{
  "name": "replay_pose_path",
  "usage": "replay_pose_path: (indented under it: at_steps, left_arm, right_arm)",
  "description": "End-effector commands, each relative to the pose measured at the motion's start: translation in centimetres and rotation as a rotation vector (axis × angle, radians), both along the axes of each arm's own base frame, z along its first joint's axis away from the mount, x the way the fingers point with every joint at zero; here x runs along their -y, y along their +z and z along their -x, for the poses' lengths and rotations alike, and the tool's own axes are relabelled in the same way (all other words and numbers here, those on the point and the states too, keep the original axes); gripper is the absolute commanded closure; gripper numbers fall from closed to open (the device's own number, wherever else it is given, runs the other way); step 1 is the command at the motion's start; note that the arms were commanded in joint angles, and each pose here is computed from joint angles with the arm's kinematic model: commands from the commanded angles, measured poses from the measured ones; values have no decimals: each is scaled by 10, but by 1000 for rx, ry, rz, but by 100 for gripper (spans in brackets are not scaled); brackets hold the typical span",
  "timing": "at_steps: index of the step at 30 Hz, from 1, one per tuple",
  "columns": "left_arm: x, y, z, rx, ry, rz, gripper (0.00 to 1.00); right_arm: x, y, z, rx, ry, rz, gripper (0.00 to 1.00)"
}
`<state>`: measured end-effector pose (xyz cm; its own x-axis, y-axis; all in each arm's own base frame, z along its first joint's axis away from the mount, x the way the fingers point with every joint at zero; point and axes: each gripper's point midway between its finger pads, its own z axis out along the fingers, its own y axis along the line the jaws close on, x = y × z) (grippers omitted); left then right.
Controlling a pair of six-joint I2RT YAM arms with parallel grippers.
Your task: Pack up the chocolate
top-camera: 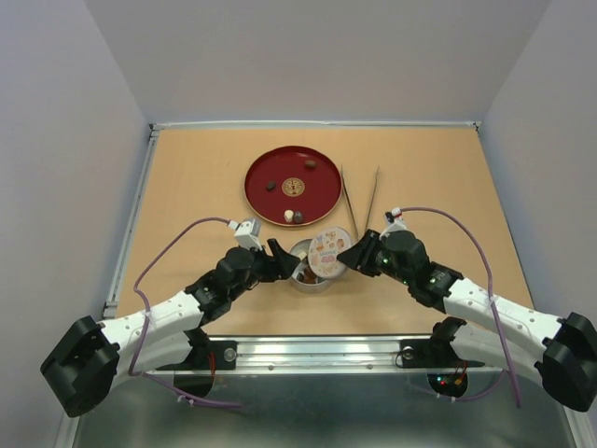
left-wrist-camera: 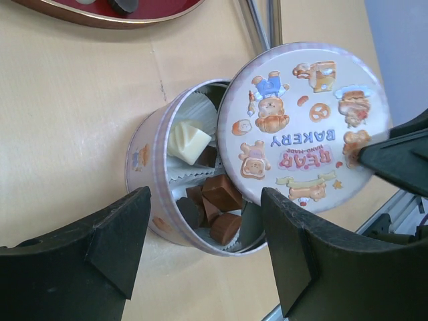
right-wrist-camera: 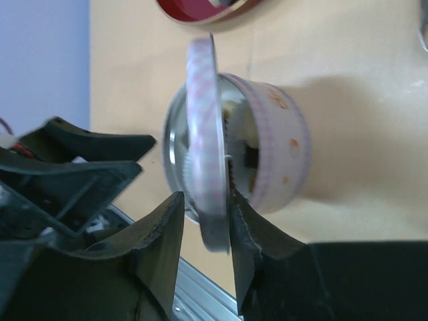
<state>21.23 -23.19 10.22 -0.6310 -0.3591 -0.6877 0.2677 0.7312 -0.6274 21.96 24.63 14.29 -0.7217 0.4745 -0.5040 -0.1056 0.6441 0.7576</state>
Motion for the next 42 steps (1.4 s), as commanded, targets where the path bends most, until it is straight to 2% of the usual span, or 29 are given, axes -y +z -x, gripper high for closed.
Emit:
replay_pose_path:
  at_steps: [1, 3, 11, 18, 42]
  left_arm:
    - [3, 8, -3, 35, 3, 46, 23]
    - [3, 7, -3, 37, 0, 51, 23]
    - [7, 10, -6, 49, -6, 58, 23]
    - [10, 4, -6, 45, -20, 55, 23]
    - [15, -2, -6, 37, -43, 62, 22]
  right_arm:
    - [5, -10, 2, -9, -12, 13, 59]
    - [7, -13, 2, -16, -15, 19, 55]
    - [4, -23, 3, -43, 0, 40, 52]
    - [2, -39, 4, -84, 21, 81, 42]
    - [-19, -30, -8, -55, 104, 120, 41]
